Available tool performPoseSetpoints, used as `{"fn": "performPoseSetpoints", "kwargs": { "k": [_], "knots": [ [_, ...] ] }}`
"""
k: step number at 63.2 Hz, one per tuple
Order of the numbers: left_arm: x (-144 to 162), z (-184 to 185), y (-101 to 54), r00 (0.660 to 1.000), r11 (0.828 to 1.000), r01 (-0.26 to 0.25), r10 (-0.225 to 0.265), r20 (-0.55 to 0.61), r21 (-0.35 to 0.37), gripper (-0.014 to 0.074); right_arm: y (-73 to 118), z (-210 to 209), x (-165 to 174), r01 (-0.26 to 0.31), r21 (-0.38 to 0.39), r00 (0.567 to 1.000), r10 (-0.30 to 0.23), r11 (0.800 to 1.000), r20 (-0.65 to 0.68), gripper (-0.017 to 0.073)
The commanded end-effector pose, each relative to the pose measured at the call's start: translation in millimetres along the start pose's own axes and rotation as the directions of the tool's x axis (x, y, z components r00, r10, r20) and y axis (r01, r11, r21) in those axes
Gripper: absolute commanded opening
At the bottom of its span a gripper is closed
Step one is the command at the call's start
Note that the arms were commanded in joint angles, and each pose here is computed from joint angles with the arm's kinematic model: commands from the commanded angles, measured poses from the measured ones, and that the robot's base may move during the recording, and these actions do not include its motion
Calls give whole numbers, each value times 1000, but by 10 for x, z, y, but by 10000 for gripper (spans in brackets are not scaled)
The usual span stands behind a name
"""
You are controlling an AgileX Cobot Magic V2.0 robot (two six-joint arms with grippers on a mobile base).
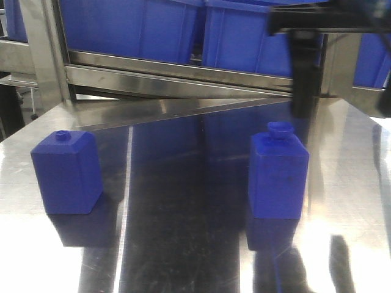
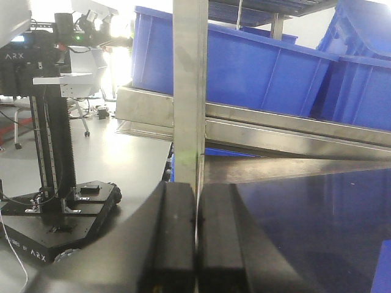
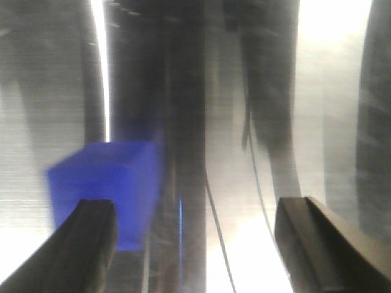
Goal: Pick and sort blue part to right shelf
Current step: 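Lower the right gripper around the blue bottle farther from the left arm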
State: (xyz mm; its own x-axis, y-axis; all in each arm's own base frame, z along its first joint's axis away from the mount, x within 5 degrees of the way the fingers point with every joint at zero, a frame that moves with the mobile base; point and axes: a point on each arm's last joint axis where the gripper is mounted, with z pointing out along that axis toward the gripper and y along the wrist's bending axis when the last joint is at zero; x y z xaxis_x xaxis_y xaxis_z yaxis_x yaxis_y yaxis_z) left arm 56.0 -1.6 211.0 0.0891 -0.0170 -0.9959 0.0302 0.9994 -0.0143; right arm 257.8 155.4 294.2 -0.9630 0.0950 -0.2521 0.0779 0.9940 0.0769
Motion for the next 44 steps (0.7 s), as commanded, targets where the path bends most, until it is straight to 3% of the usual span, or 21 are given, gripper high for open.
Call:
{"fn": "performPoseSetpoints", "kwargs": {
  "k": [1, 11, 44],
  "knots": [
    [-27, -18, 5, 996, 1000, 17, -17, 89, -4, 124, 139, -166, -76, 24, -25, 999, -22, 999, 46, 606],
    [-27, -18, 5, 996, 1000, 17, -17, 89, -4, 124, 332, -121, -46, 60, -48, 998, -59, 997, 28, 606],
    [-27, -18, 5, 996, 1000, 17, -17, 89, -4, 124, 436, 141, -41, -22, -29, 999, 21, 999, -30, 606]
  ]
}}
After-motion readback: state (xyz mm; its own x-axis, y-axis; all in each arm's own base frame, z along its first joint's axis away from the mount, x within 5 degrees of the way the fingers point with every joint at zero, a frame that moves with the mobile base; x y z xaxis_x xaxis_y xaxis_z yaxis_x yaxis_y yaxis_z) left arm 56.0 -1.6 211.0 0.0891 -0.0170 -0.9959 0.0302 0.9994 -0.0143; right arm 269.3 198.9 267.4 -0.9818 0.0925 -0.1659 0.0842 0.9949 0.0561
